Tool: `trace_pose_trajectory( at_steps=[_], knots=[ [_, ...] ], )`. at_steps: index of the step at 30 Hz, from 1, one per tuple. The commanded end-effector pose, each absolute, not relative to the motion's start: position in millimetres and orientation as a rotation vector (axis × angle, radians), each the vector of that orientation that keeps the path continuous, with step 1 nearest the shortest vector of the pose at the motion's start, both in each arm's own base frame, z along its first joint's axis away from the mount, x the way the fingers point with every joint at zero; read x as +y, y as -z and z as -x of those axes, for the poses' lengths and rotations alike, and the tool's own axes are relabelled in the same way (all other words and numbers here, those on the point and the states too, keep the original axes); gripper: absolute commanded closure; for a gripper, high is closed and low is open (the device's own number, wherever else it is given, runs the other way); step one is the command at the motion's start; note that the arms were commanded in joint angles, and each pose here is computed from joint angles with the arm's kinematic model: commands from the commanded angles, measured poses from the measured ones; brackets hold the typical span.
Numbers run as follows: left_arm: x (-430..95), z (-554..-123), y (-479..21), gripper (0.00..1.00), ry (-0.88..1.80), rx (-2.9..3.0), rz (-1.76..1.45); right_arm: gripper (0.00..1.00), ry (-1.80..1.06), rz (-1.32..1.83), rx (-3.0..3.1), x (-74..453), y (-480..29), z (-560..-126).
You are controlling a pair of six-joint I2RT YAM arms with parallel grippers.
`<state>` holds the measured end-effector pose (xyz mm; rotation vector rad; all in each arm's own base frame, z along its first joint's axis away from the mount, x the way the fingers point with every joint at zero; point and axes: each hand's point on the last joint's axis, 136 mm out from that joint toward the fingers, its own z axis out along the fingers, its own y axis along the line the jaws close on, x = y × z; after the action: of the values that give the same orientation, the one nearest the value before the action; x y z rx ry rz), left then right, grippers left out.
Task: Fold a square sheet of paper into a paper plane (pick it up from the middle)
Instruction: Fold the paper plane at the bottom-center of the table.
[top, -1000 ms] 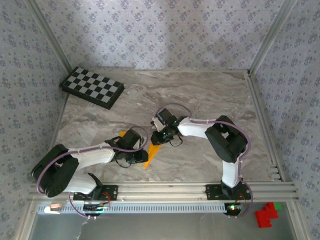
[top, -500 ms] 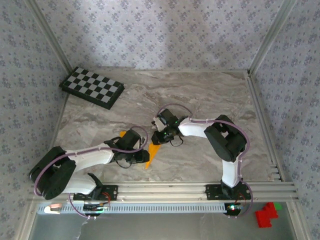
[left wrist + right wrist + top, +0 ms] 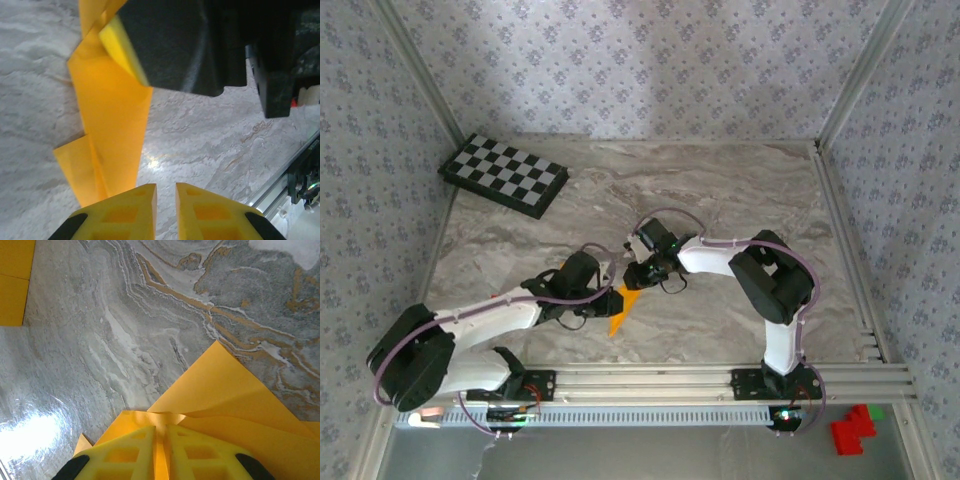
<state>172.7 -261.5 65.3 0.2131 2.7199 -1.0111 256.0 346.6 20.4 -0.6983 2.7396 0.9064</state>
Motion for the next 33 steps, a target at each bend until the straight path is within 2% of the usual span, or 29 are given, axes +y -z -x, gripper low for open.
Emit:
trace_pose_trajectory(
  at_steps=[1,7,15,33],
  knots=[
    [-283,-181,-79,0.84,1.091,2.659,-0.305,0.84,-0.787,0.667,2.883,322,10,-238],
    [-282,-181,-48,0.85,1.026,2.746,-0.301,0.84,-0.783,0.671,2.883,322,10,-238],
    [-275,-161,-13,0.85,1.038,2.861,-0.263,0.85,-0.776,0.666,2.889,319,13,-237],
    [-245,-123,11,0.85,0.96,2.997,-0.227,0.86,-0.708,0.631,2.935,309,22,-238]
  ],
)
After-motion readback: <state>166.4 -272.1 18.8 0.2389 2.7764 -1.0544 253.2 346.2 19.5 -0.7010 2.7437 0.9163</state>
